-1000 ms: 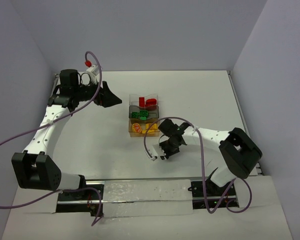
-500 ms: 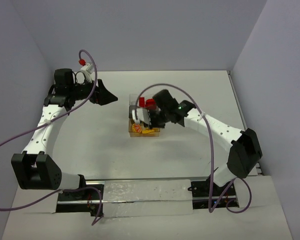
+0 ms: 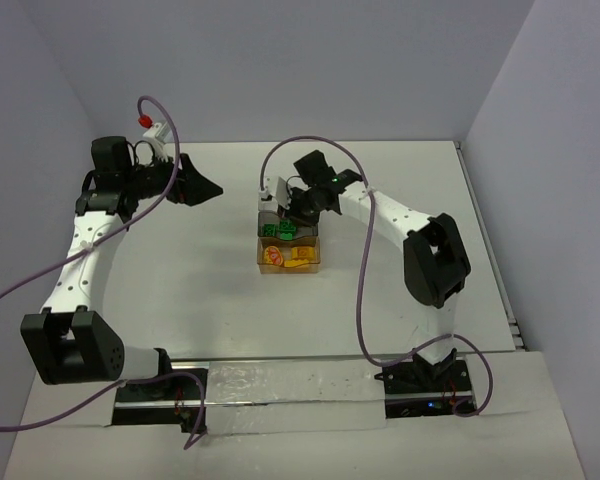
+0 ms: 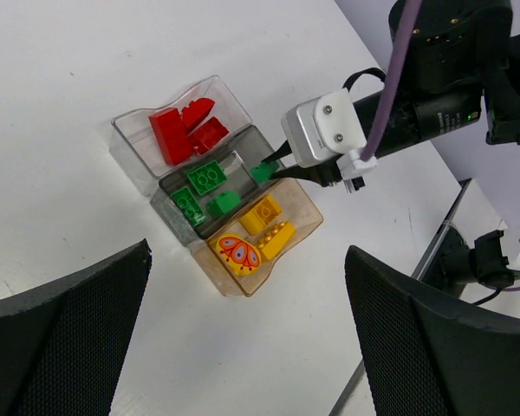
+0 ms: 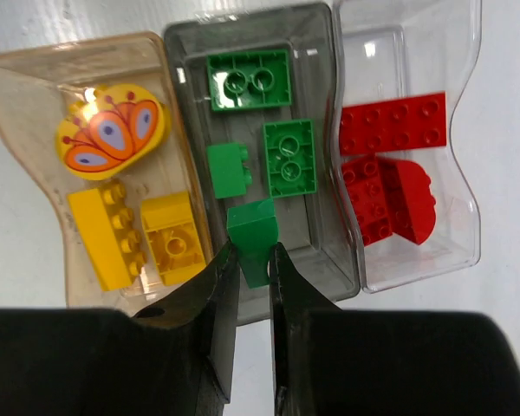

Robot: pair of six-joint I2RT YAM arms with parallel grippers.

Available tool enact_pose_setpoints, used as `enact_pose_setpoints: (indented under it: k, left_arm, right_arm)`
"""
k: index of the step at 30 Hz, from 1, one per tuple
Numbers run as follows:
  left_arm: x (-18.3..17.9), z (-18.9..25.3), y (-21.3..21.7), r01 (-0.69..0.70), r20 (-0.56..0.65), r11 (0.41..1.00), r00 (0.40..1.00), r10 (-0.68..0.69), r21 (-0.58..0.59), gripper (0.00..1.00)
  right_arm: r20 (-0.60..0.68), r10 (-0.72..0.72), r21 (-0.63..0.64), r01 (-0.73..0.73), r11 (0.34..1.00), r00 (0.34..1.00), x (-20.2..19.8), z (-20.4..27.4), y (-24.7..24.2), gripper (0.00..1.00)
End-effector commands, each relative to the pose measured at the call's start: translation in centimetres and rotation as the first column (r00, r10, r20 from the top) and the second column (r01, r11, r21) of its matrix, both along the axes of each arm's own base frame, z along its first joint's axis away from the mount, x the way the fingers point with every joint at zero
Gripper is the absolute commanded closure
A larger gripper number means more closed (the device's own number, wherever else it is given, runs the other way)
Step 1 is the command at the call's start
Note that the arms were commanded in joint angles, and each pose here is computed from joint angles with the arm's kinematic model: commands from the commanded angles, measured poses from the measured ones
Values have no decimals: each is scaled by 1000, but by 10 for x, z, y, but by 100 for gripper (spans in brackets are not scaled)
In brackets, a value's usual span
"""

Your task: Sort the legos into containers by color

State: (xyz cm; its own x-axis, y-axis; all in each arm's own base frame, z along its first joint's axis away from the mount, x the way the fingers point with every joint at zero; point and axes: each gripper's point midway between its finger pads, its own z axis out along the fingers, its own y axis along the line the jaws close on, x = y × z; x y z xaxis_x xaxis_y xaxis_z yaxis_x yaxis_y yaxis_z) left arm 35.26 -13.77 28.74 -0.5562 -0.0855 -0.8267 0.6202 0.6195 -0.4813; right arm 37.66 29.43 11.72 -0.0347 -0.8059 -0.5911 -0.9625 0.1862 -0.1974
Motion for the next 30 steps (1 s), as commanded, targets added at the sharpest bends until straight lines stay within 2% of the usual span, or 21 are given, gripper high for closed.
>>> enact_pose_setpoints:
  k: [1, 10, 16, 18, 21, 24, 30]
  left_arm:
    - [0, 21, 1, 15, 78, 1000, 997, -14, -18, 1]
    - [3, 16, 2, 14, 65, 1000, 998, -14, -1, 1]
    - [5, 15, 2, 11, 63, 1000, 998, -11, -3, 1]
    - [7, 13, 3, 9, 56, 1000, 998, -9, 0, 1]
    - [9, 10, 5, -2, 42, 1000, 999, 2, 6, 1]
    - [11, 9, 6, -9, 35, 1000, 999, 8, 13, 1]
    - [22, 10, 12, -68, 24, 997, 997, 67, 23, 1]
  right_arm:
    - [48, -70, 56, 67, 996, 996, 25, 25, 1, 100]
    - [-2, -77, -35, 77, 996, 997, 32, -13, -12, 97]
    - [2, -75, -60, 75, 995, 997, 33, -18, -18, 95]
    - [6, -74, -62, 74, 995, 997, 33, -17, -19, 88]
    - [0, -80, -60, 80, 995, 997, 31, -14, -20, 61]
    - [-6, -77, -30, 76, 997, 997, 25, -1, -17, 45]
    - [13, -78, 83, 77, 994, 997, 12, 48, -7, 34]
